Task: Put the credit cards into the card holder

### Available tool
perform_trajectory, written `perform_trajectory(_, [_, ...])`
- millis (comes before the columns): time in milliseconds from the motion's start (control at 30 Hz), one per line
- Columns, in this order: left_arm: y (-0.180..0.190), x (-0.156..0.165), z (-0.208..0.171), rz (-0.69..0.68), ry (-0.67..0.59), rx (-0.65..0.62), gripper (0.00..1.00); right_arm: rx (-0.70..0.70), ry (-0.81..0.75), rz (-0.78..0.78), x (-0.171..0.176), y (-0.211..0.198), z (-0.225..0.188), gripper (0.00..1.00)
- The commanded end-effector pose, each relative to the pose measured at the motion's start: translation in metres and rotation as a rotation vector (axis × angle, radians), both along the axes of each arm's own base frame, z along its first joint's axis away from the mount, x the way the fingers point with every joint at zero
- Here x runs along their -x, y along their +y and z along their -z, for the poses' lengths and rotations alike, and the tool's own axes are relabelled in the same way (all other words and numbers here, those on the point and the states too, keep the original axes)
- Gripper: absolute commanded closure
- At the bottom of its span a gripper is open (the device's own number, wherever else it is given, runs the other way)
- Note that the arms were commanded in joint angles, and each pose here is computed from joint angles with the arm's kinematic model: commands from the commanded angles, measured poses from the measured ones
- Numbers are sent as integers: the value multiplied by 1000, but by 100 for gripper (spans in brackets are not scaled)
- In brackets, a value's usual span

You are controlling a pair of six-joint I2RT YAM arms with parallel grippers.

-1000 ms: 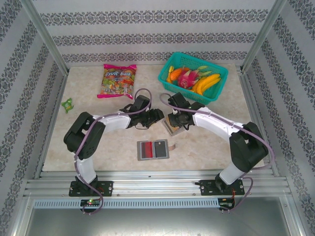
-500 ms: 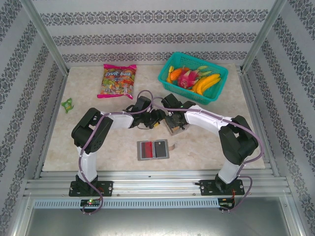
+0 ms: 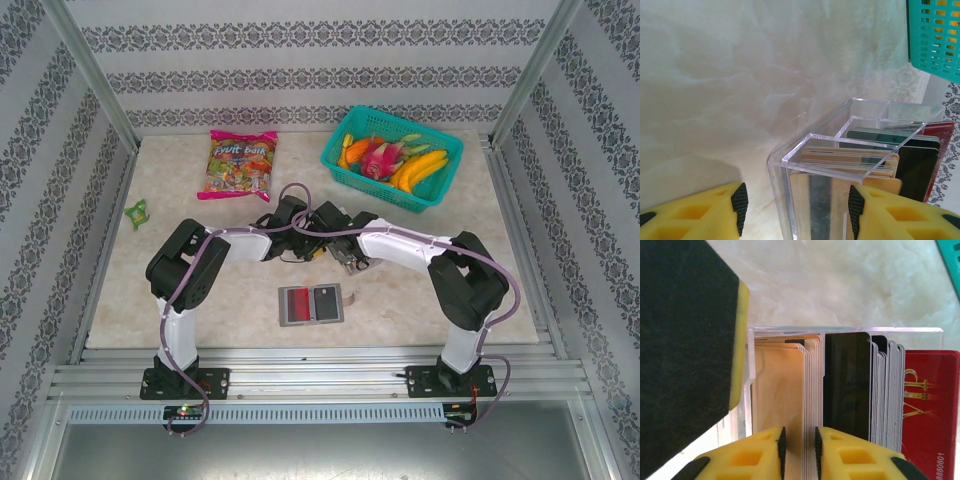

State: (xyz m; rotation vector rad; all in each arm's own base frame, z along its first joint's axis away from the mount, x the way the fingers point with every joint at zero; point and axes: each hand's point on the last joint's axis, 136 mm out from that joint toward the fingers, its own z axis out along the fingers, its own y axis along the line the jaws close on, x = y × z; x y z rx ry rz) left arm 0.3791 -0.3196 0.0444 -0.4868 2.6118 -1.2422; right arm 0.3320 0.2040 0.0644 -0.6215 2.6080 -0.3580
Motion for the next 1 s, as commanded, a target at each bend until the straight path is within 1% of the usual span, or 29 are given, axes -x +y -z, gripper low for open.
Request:
perform_trajectory(0, [2,2,3,4,6,13,42,100,-48,4,-3,-11,-10,76])
perform_trajectory(67, [3,3,4,6,8,11,42,104,-68,-1,-4,-10,-15,78])
perform_trajectory(333, [2,2,2,8,3,11,43,117,-105,-1,-6,-14,-27,79])
perform_trajectory(500, [3,2,-2,11,-8,8,42,96,-108,-2,-4,-13,-32,87])
perform_trajectory(667, [6,2,-14,10,-43,-3,42,48,-93,-4,0,-9,-39,98])
perform_trajectory(833, [11,4,-28,12,-75,-25,42,-27,-68,10,4,-6,-43,99])
perform_trajectory(967, [16,7,-38,11,-99,-41,41,-120,-37,28,10,0,-50,100])
